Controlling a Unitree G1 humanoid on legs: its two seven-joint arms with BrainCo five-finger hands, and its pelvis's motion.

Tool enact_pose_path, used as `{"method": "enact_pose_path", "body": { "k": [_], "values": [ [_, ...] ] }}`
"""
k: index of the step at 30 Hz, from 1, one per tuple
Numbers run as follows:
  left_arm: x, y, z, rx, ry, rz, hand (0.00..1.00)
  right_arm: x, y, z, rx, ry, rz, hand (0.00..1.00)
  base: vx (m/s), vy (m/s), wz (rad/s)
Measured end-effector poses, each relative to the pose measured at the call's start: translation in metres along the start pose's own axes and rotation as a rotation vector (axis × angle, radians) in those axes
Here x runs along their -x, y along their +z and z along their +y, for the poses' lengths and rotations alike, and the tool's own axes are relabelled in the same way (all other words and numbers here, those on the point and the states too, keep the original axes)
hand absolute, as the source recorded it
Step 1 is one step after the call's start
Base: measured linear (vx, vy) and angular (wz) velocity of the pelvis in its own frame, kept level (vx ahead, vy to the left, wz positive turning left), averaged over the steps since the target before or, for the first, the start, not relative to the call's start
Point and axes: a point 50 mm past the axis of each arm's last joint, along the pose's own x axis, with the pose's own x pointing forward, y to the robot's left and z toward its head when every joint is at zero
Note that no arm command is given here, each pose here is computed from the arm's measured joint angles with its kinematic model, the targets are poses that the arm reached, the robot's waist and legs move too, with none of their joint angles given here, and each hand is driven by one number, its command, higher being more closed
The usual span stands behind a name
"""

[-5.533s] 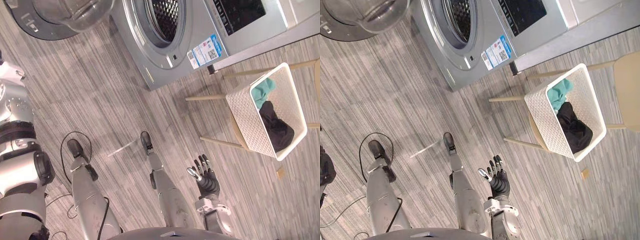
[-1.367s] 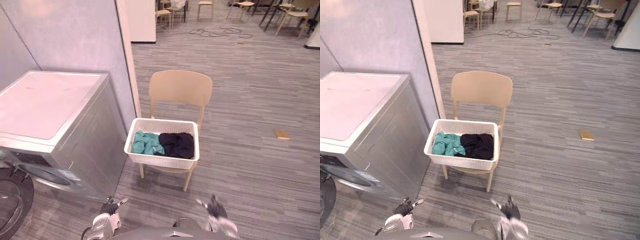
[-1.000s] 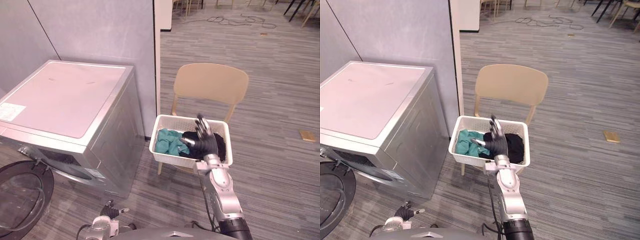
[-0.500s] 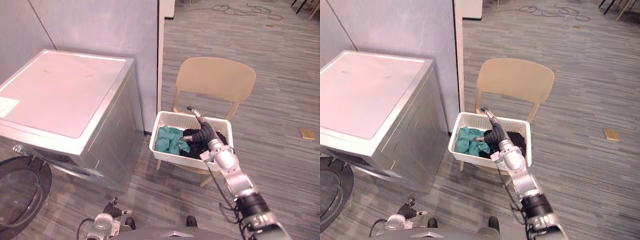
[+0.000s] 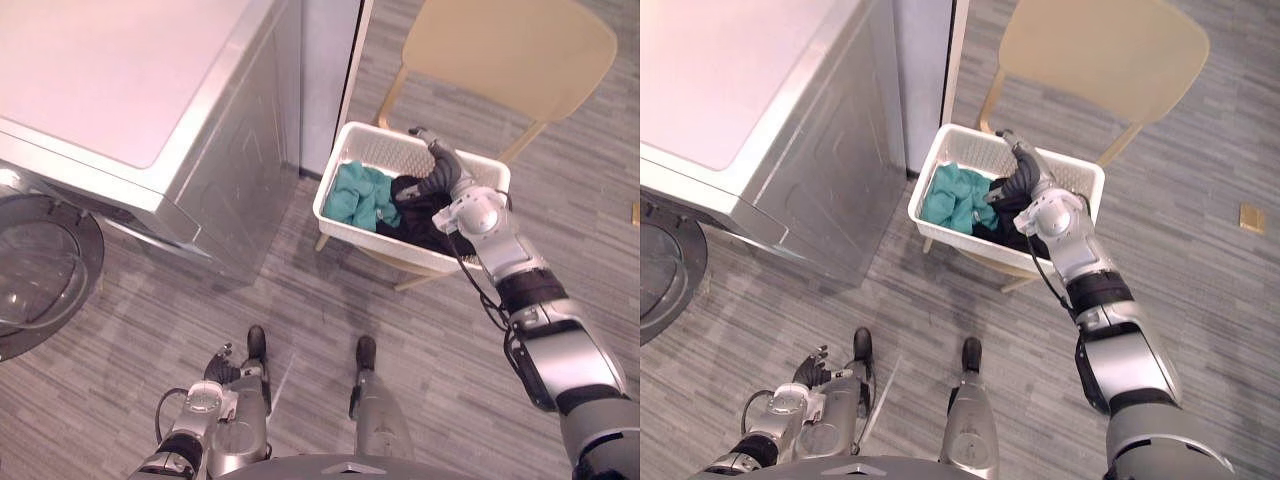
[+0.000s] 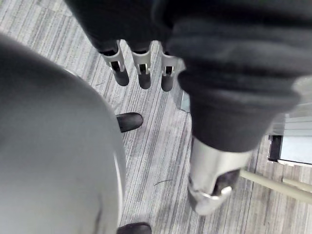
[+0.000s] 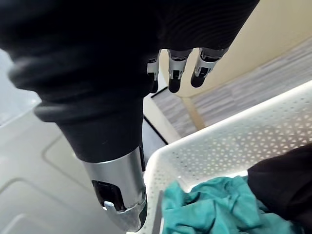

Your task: Pick up the laundry basket with both hands and put the clothes into the washing machine.

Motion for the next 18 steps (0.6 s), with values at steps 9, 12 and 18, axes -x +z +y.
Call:
{"method": "enact_pose_path", "body": {
  "k": [9,12,18],
  "values": [
    [-0.005,0.024,0.002,0.063,0.029,-0.073,0.0,-0.014,-0.002,-0.046,0.002,-0.17,0.081,0.0,0.0,-0.025,0.03],
    [-0.006,0.028,0.002,0.076,0.043,-0.08,0.0,-0.014,-0.008,-0.047,-0.004,-0.185,0.118,0.0,0.03,-0.032,0.03],
    [-0.009,0.041,0.001,0.145,0.059,-0.121,0.0,-0.021,0.007,-0.067,-0.027,-0.269,0.089,0.0,0.0,-0.033,0.05]
  ]
}}
